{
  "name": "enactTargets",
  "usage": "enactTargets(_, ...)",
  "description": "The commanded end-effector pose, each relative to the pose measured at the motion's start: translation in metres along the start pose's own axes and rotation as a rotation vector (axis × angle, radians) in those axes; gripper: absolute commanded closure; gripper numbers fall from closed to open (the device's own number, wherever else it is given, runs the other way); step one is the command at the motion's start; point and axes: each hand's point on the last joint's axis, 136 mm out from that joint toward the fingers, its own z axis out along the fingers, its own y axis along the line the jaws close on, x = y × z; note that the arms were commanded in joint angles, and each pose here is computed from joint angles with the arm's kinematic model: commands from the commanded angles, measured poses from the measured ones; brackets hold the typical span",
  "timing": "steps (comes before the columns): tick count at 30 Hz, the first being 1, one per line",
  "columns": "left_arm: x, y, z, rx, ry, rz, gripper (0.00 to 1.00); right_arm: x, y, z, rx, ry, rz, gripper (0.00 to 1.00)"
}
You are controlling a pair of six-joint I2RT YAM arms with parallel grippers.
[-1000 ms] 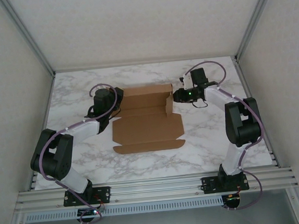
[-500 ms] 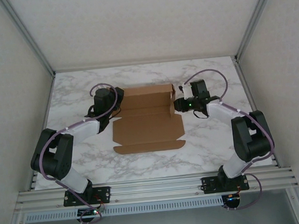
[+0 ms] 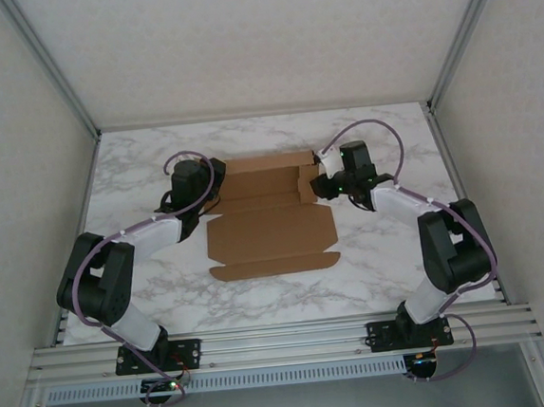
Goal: Fold the paper box
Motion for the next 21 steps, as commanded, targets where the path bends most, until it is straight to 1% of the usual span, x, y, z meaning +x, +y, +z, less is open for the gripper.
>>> enactTargets(1, 0.032, 0.046, 0.003, -0.145, 0.108, 0.033, 1.0, -0.015, -0.001, 0.007, 0.03, -0.012, -0.081, 0.61)
enactTargets(4, 0.032, 0.044, 0.003, -0.139, 0.11, 0.034, 1.0, -0.012, -0.009, 0.015, 0.097, 0.029, -0.121, 0.57)
enactTargets(6, 0.032, 0.043, 0.003, -0.137, 0.11, 0.034, 1.0, -0.015, -0.018, 0.016, 0.152, 0.034, -0.149, 0.56)
enactTargets(15, 0.035, 0.031, 0.006, -0.111, 0.144, 0.01, 1.0, -0.02, -0.022, 0.025, 0.203, 0.041, -0.236, 0.55)
enactTargets(21, 0.035, 0.022, 0.006, -0.096, 0.155, 0.002, 1.0, -0.023, -0.024, 0.03, 0.218, 0.046, -0.213, 0.55)
